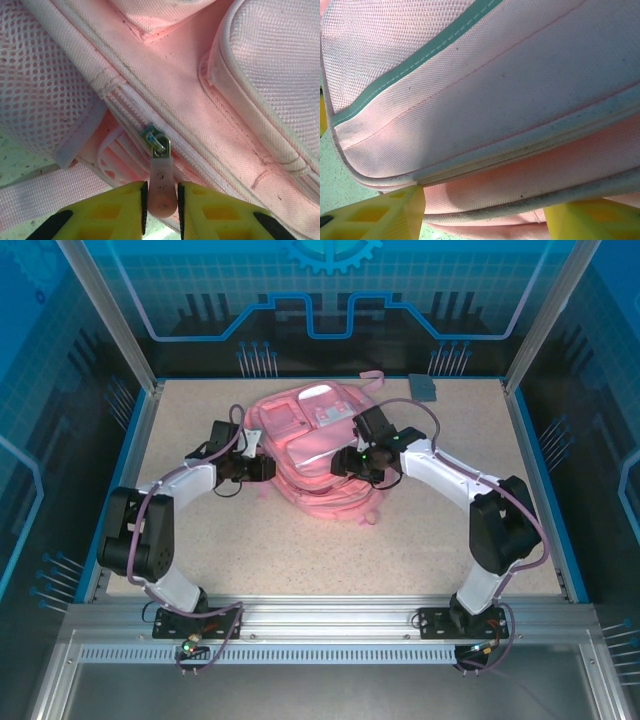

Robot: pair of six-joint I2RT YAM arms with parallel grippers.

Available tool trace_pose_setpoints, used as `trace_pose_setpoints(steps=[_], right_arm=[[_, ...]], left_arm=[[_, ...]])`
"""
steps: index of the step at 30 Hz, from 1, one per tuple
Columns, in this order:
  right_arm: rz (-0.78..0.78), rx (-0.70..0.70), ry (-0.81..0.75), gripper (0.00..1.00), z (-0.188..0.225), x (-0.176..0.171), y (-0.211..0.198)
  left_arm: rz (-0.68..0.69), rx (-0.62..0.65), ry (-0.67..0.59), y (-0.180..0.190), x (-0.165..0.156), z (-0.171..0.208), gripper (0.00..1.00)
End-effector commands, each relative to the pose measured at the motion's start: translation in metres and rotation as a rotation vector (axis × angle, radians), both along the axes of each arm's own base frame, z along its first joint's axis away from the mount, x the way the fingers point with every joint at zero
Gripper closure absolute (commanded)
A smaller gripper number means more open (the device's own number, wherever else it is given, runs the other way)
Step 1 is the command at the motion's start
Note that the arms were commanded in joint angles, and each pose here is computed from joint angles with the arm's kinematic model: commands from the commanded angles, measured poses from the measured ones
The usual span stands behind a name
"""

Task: Pack the student bag
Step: Zip the student bag at the center of the table.

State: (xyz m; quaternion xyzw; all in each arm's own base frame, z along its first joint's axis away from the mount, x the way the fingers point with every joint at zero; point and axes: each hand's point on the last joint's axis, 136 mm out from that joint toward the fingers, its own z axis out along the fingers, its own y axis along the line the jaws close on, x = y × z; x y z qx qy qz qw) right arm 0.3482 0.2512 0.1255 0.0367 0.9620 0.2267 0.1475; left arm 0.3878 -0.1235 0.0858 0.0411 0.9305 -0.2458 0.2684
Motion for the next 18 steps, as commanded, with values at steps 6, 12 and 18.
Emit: trace_pose_setpoints(steps=[6, 12, 18], right_arm=[[-0.005, -0.006, -0.013, 0.37, -0.005, 0.008, 0.001], [-0.006, -0.008, -0.012, 0.38, -0.007, 0.009, 0.005], [-0.012, -0.016, -0.019, 0.38, -0.005, 0.012, 0.004]], left_arm=[[-0.011, -0.020, -0.025, -0.002, 0.012, 0.008, 0.86], [-0.001, -0.046, -0.014, -0.004, 0.005, 0.008, 0.98], [0.031, -0.040, 0.011, 0.000, -0.003, 0.002, 0.95]])
